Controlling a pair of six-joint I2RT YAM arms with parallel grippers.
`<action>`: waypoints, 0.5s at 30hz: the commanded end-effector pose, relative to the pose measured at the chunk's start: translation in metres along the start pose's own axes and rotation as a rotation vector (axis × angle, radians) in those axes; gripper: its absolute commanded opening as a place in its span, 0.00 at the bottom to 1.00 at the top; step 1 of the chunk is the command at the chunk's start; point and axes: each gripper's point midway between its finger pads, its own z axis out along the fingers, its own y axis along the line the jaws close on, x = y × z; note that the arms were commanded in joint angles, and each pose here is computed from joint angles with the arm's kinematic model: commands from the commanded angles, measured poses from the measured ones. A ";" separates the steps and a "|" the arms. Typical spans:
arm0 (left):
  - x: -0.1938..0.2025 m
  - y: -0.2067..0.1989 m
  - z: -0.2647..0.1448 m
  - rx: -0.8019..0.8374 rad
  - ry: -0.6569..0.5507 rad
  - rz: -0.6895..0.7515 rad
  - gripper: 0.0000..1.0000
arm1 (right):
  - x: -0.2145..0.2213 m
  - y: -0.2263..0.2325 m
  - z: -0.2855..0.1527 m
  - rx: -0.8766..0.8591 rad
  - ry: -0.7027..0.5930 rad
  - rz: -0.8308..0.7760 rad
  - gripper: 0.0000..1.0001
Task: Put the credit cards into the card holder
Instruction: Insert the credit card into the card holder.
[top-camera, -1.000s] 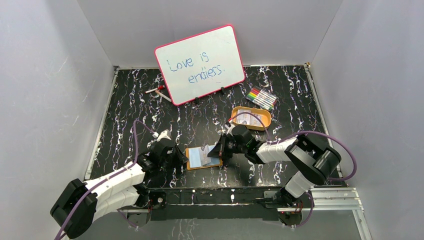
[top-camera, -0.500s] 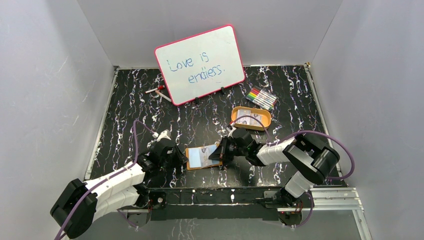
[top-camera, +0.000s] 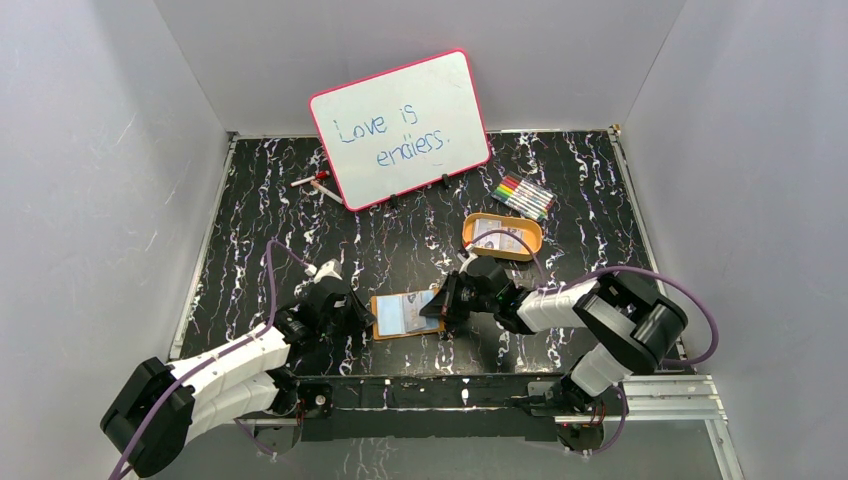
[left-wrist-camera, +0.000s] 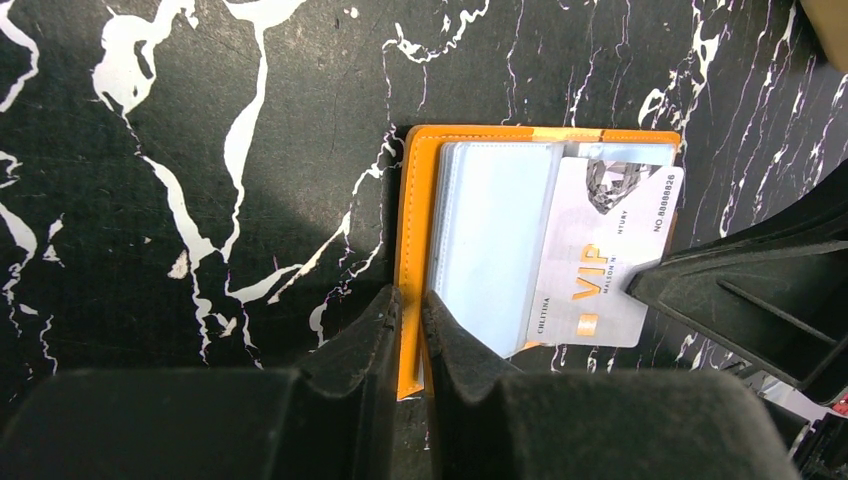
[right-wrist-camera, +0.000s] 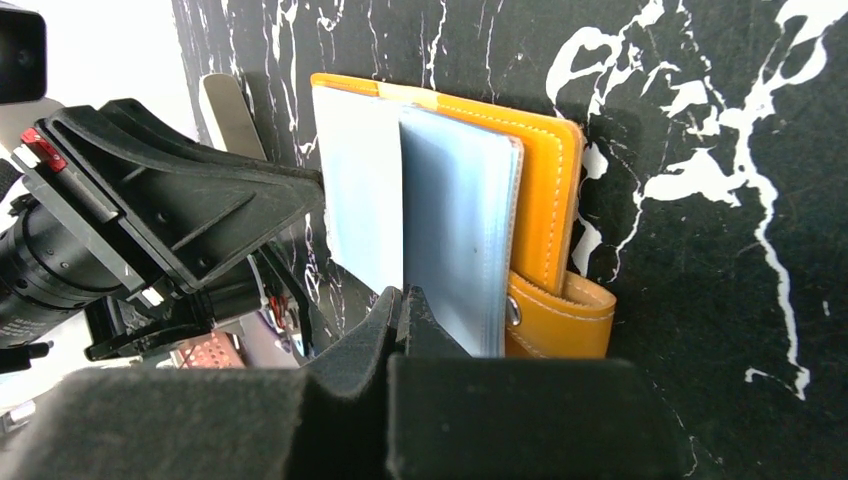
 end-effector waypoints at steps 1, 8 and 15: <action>0.000 0.007 0.000 -0.017 -0.009 -0.008 0.11 | 0.001 0.009 0.005 -0.046 0.018 -0.031 0.00; 0.001 0.006 0.001 -0.016 -0.005 -0.006 0.11 | 0.003 0.016 0.009 -0.077 0.027 -0.044 0.00; -0.001 0.001 0.002 0.004 -0.011 -0.008 0.11 | 0.003 0.016 0.010 -0.083 0.030 -0.051 0.00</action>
